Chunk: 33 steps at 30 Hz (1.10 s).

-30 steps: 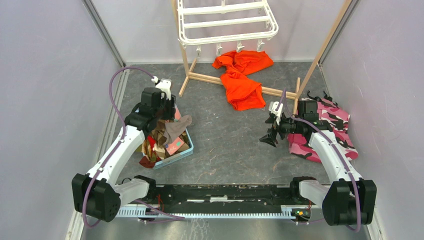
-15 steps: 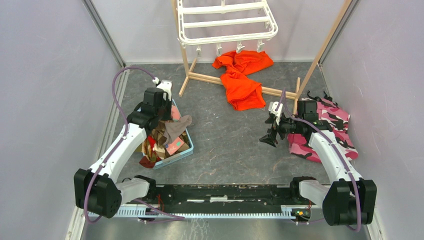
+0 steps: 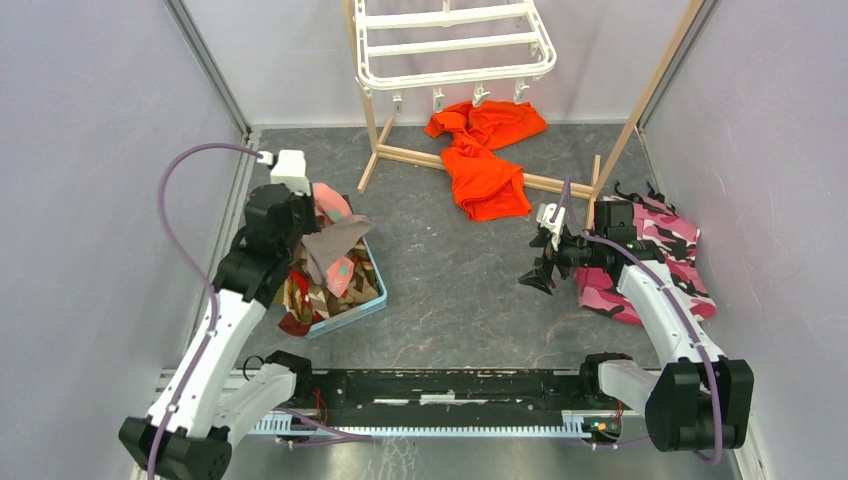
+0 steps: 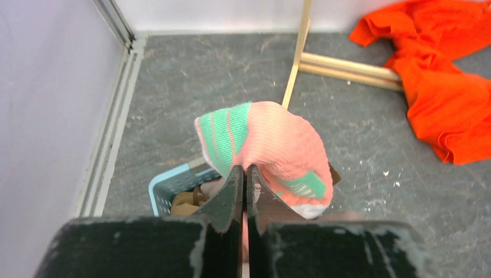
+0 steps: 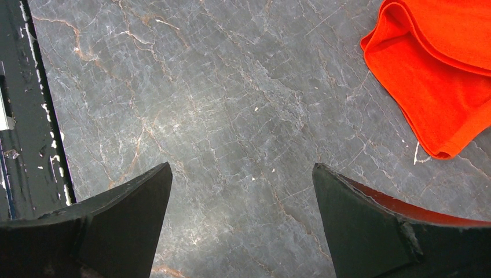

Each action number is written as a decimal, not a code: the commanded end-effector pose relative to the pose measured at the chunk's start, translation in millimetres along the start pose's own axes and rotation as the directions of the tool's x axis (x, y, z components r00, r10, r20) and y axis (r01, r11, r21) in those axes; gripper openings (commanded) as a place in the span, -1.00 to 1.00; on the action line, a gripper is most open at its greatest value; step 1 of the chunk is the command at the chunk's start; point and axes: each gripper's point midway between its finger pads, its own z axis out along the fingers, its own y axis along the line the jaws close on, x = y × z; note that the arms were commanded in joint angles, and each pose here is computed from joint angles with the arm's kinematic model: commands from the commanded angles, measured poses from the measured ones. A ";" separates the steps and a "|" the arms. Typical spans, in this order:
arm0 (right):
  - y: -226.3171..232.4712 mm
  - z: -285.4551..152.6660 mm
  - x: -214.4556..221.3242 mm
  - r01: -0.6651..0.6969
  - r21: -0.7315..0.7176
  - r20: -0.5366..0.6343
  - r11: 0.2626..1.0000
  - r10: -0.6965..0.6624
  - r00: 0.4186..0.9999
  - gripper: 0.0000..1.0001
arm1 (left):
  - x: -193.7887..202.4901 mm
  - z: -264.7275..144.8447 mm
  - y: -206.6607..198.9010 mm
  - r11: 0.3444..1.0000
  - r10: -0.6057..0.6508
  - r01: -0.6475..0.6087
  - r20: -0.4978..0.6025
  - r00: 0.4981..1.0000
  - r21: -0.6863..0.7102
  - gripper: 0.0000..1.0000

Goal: Clip the socks to the hanger
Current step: Pick up the sock from the bin.

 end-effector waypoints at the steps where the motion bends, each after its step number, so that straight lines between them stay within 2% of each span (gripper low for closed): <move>1: -2.3 -3.5 -19.5 0.057 0.000 0.035 0.998 -0.057 0.998 0.96 | -41.8 -6.1 8.6 0.996 -0.069 0.075 0.130 0.989 -0.040 -0.96; 6: -2.6 -4.4 -20.1 0.062 0.006 0.035 0.998 -0.063 0.997 0.96 | -33.0 2.9 -15.1 0.995 -0.078 0.073 0.076 0.994 0.071 -0.96; 13: -1.6 -3.6 -20.4 0.064 0.001 0.039 0.998 -0.064 0.997 0.96 | -90.3 -34.4 -37.1 0.955 -0.203 0.147 0.209 0.957 0.256 -0.96; 16: 1.5 -3.5 -22.7 0.076 -0.013 0.049 0.997 -0.076 0.996 0.96 | -106.2 -53.4 -48.0 0.921 -0.267 0.176 0.233 0.935 0.348 -0.96; 21: 6.3 -3.9 -26.7 0.101 -0.026 0.070 0.995 -0.099 0.993 0.96 | -101.6 -75.7 -81.7 0.813 -0.346 0.207 0.166 0.924 0.544 -0.96; 23: 9.9 -3.3 -29.4 0.119 -0.037 0.084 0.992 -0.116 0.990 0.96 | -99.7 -87.7 -97.9 0.740 -0.386 0.223 0.128 0.914 0.635 -0.96; 25: 16.2 -1.2 -33.4 0.152 -0.060 0.105 0.987 -0.145 0.984 0.96 | -103.4 -104.4 -114.9 0.639 -0.429 0.225 0.098 0.898 0.735 -0.96; 30: 37.6 10.8 -41.7 0.261 -0.136 0.160 0.956 -0.239 0.958 0.96 | -108.8 -155.0 -152.1 0.269 -0.548 0.208 -0.028 0.836 0.940 -0.96; 33: 52.1 16.8 -49.8 0.322 -0.187 0.222 0.928 -0.279 0.934 0.96 | -96.9 -166.4 -164.6 0.152 -0.578 0.200 -0.078 0.813 0.968 -0.96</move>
